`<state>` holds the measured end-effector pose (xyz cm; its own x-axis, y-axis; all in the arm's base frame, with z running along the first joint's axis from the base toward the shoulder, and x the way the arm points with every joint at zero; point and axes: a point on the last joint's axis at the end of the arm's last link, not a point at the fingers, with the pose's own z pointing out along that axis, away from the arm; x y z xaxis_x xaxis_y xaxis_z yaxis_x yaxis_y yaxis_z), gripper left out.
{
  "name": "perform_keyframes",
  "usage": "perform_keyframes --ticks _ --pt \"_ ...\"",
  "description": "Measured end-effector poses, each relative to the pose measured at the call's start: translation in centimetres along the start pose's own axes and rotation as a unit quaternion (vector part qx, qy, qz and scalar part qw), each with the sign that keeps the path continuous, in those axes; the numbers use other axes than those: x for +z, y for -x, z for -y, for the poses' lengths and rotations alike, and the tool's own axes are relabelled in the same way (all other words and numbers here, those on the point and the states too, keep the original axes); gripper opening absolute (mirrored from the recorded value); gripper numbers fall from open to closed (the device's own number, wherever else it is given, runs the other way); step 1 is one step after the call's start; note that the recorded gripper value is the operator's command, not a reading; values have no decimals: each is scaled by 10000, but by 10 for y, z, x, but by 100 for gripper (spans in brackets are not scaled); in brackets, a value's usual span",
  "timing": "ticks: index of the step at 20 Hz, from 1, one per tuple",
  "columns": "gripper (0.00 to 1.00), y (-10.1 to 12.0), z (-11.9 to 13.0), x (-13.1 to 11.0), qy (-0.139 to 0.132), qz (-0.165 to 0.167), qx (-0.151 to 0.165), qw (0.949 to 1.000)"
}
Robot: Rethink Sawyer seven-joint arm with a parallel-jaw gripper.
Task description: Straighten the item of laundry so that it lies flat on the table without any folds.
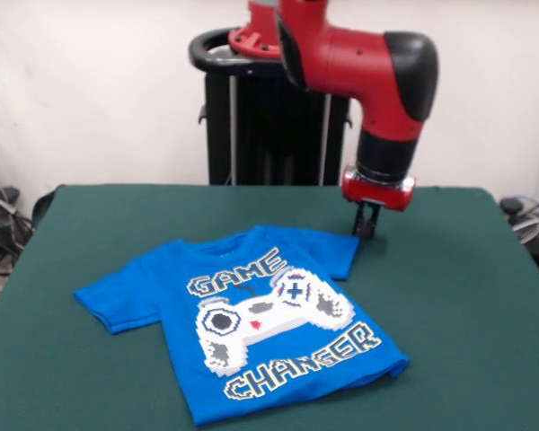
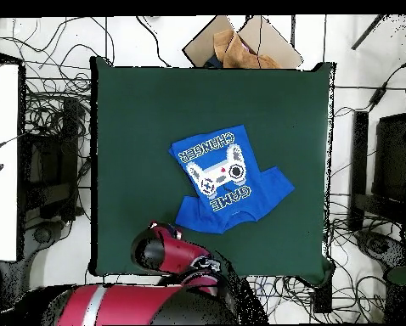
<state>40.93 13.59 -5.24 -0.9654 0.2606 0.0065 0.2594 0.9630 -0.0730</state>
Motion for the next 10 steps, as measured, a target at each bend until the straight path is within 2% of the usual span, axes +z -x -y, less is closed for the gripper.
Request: perform_keyframes --ticks 6,10 --pt "0 -11 -32 -11 -72 -13 -249 9997" --pt "0 -11 -41 -22 -25 -307 -288 9991"
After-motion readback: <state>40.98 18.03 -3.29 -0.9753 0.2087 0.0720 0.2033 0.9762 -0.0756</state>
